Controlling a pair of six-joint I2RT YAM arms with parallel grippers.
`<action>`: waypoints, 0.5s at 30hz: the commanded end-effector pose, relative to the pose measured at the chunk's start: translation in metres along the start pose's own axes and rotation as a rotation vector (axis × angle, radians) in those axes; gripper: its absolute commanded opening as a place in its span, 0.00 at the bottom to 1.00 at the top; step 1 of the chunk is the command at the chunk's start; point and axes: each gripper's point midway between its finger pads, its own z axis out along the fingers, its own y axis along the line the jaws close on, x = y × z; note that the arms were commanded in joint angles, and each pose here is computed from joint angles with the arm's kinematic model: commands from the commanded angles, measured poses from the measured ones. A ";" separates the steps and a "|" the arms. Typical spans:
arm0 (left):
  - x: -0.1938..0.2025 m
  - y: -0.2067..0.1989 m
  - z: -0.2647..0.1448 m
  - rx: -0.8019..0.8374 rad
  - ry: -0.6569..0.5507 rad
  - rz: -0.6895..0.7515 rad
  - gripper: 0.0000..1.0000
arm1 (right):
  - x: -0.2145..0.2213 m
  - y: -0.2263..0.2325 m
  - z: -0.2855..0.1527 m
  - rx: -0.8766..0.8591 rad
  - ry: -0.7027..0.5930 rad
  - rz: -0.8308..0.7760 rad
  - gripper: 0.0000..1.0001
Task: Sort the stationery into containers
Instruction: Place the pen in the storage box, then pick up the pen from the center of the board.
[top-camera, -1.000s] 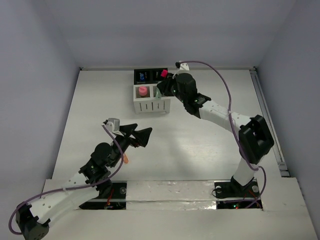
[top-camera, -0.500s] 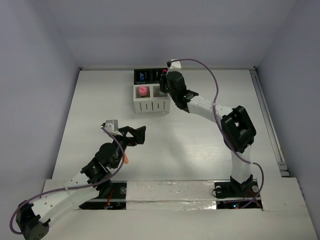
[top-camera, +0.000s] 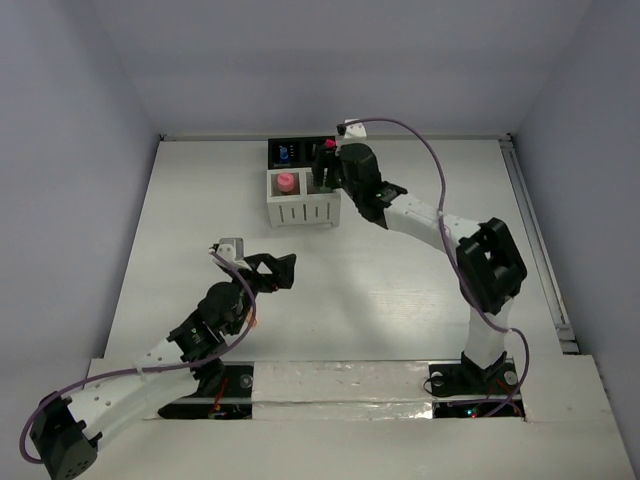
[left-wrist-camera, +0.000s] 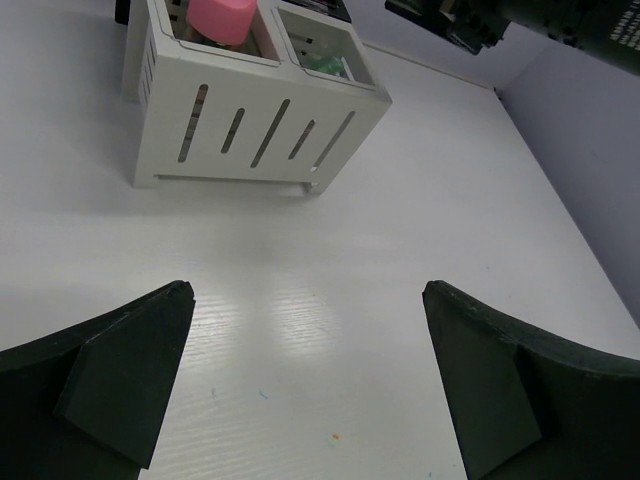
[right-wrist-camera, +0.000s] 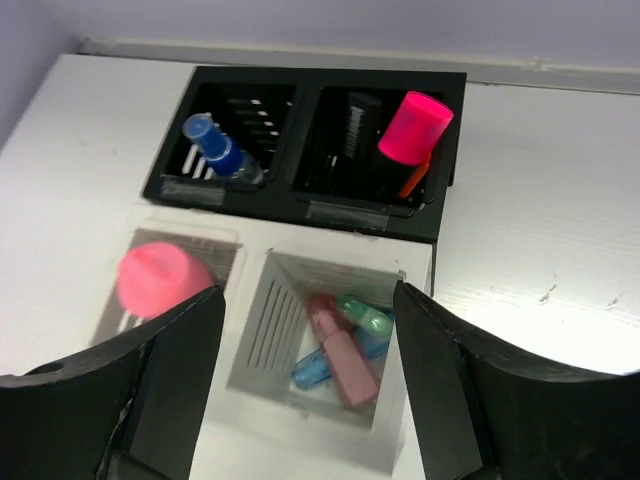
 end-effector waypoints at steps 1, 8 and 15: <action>-0.024 -0.016 0.001 0.043 -0.059 -0.062 0.99 | -0.036 0.016 -0.035 -0.101 -0.053 0.060 0.67; -0.048 -0.027 0.000 0.052 -0.096 -0.135 0.98 | 0.012 0.037 -0.077 -0.242 0.070 0.168 0.02; -0.096 -0.049 -0.008 0.092 -0.172 -0.221 0.98 | 0.090 0.085 -0.121 -0.385 0.262 0.156 0.00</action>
